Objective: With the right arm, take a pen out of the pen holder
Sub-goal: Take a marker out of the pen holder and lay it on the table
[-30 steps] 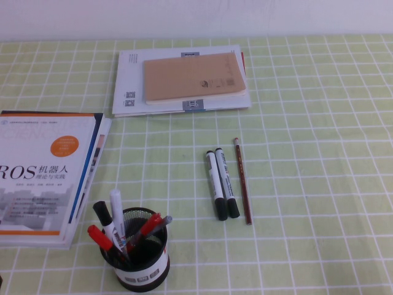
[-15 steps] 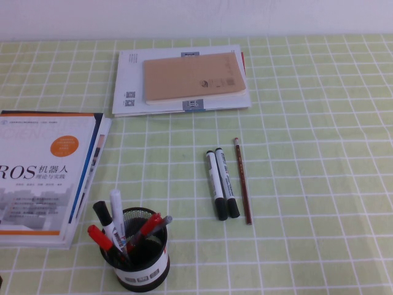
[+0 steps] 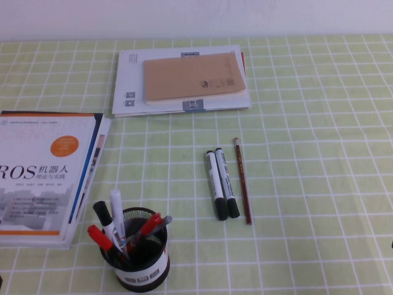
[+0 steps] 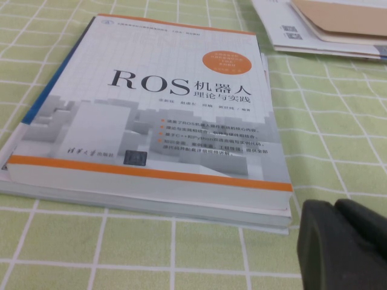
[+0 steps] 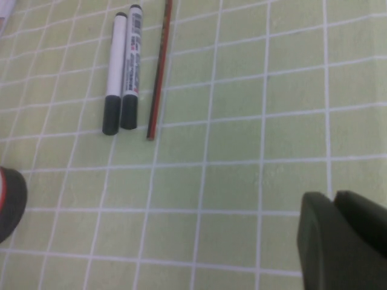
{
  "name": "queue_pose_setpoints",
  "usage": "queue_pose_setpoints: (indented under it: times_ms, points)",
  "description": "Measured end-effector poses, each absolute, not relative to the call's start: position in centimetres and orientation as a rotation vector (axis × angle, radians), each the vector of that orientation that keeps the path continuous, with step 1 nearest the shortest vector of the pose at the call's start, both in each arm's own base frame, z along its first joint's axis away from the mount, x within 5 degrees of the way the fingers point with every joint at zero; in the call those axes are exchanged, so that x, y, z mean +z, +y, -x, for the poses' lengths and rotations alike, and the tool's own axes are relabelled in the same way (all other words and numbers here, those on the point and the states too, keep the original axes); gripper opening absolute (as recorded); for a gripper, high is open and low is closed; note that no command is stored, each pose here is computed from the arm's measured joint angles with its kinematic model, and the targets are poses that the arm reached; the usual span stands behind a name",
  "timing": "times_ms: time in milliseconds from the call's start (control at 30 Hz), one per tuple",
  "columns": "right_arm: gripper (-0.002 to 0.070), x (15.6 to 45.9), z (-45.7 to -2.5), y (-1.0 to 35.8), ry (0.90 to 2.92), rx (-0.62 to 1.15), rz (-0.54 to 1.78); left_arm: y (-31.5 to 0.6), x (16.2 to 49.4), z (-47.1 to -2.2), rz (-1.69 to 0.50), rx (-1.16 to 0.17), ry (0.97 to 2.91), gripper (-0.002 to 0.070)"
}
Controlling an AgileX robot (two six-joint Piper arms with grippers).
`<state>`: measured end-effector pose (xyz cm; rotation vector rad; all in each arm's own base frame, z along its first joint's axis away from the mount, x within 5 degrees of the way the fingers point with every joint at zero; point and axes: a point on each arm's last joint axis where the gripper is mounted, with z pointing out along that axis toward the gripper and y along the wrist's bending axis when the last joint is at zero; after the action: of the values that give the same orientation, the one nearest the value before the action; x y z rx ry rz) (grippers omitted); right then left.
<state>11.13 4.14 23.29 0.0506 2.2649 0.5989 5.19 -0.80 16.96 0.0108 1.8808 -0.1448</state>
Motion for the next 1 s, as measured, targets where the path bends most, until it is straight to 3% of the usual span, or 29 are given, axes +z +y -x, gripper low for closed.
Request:
queue_pose_setpoints:
  times_ms: [367, 1000]
  points:
    - [-0.0012, 26.4, -15.7, 7.3, 2.283, 0.594, 0.197, -0.8, 17.0, -5.2, -0.011, -0.145, 1.881, -0.0008]
    - [-0.0012, 26.1, -16.1, 23.2, 2.106, 0.727, 0.877, -0.8, 17.0, -5.2, -0.011, -0.145, 1.881, -0.0008]
